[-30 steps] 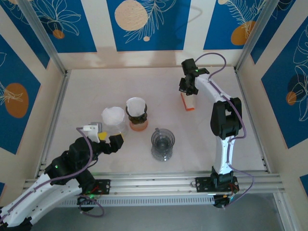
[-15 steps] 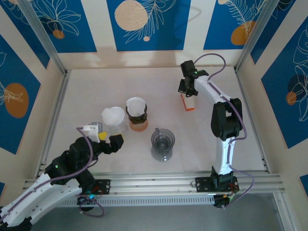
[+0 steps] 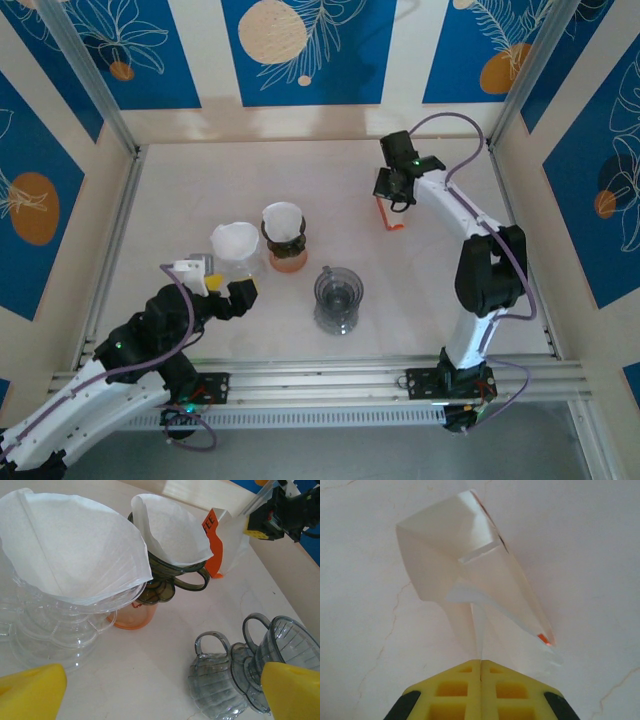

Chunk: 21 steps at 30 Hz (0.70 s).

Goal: Place the coffee filter in the dripper

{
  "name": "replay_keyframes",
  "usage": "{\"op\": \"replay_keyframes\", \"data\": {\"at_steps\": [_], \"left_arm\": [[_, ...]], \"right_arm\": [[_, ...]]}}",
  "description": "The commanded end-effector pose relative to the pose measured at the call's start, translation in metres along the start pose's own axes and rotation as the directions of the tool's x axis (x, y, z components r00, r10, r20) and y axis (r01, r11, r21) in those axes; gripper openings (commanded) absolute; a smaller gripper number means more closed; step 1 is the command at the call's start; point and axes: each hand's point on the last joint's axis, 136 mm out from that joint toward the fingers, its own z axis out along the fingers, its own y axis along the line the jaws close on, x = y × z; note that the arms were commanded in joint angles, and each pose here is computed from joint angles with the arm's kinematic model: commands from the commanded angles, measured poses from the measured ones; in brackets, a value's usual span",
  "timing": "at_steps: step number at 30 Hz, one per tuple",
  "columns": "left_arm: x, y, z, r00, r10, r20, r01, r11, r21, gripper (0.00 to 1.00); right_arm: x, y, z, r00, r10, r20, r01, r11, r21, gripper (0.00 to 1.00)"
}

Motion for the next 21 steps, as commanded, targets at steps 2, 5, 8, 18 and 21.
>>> {"op": "replay_keyframes", "data": {"at_steps": [2, 5, 8, 18, 21], "left_arm": [[-0.017, -0.009, -0.006, 0.999, 0.001, 0.048, -0.002, 1.000, 0.022, 1.00], [-0.018, -0.010, -0.007, 0.999, 0.001, 0.050, -0.002, 1.000, 0.024, 1.00], [-0.018, -0.010, -0.008, 0.999, 0.002, 0.051, -0.003, 1.000, 0.025, 1.00], [-0.018, -0.011, -0.007, 0.999, -0.002, 0.051, 0.000, 0.999, 0.034, 1.00], [-0.018, -0.011, -0.007, 0.999, -0.002, 0.051, 0.000, 0.999, 0.033, 1.00]], "right_arm": [[0.001, -0.004, -0.023, 0.998, 0.022, 0.051, -0.021, 1.000, -0.013, 0.00], [0.010, -0.009, -0.034, 0.998, 0.026, 0.059, -0.025, 0.999, -0.021, 0.00], [0.018, -0.012, -0.048, 0.997, 0.033, 0.069, -0.030, 0.998, -0.047, 0.00], [0.057, -0.007, -0.103, 0.997, 0.001, 0.083, 0.013, 0.985, -0.173, 0.00], [0.068, -0.004, -0.122, 0.996, -0.021, 0.091, 0.040, 0.976, -0.216, 0.00]]}}
